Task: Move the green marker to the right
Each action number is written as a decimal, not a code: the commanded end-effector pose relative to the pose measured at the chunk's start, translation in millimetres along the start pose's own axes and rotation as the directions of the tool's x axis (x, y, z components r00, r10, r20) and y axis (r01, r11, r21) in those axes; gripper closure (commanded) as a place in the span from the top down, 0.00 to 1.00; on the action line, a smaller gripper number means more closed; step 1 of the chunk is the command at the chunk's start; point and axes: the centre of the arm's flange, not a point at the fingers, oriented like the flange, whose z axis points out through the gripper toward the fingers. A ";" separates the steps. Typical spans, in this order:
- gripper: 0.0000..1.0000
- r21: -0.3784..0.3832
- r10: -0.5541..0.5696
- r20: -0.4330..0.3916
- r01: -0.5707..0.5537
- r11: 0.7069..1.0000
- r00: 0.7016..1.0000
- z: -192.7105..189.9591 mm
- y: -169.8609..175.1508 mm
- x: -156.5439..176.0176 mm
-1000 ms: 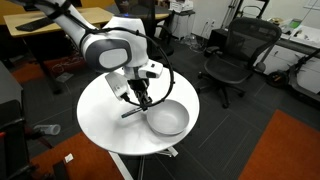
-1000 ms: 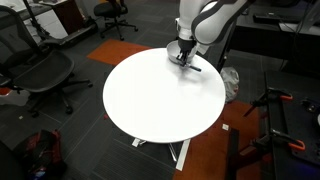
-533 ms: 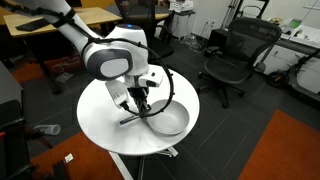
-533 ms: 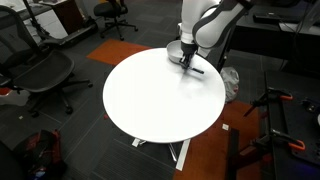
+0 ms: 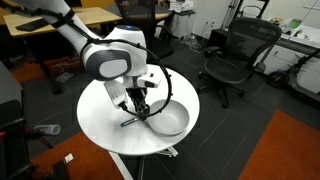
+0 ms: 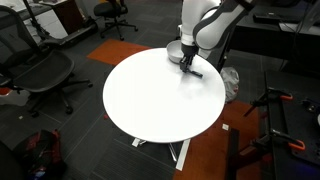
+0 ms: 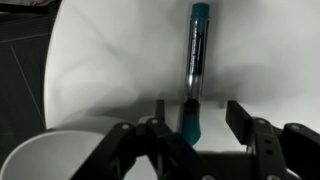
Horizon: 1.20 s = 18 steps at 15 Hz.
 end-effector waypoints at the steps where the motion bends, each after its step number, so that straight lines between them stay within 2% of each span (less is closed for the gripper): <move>1: 0.96 -0.009 -0.007 -0.013 0.007 1.000 1.000 -15.2 -1.5 -9.4; 2: 1.00 -0.012 -0.007 -0.023 0.007 1.000 1.000 -19.8 -2.4 -11.1; 6: 1.00 -0.014 -0.016 -0.051 0.015 1.000 0.999 -42.6 -4.4 -18.7; 12: 1.00 -0.050 -0.036 -0.051 0.033 0.998 0.998 -84.1 -5.5 -36.4; 18: 1.00 -0.050 -0.072 -0.122 0.067 0.997 0.990 -135.1 -0.2 -65.3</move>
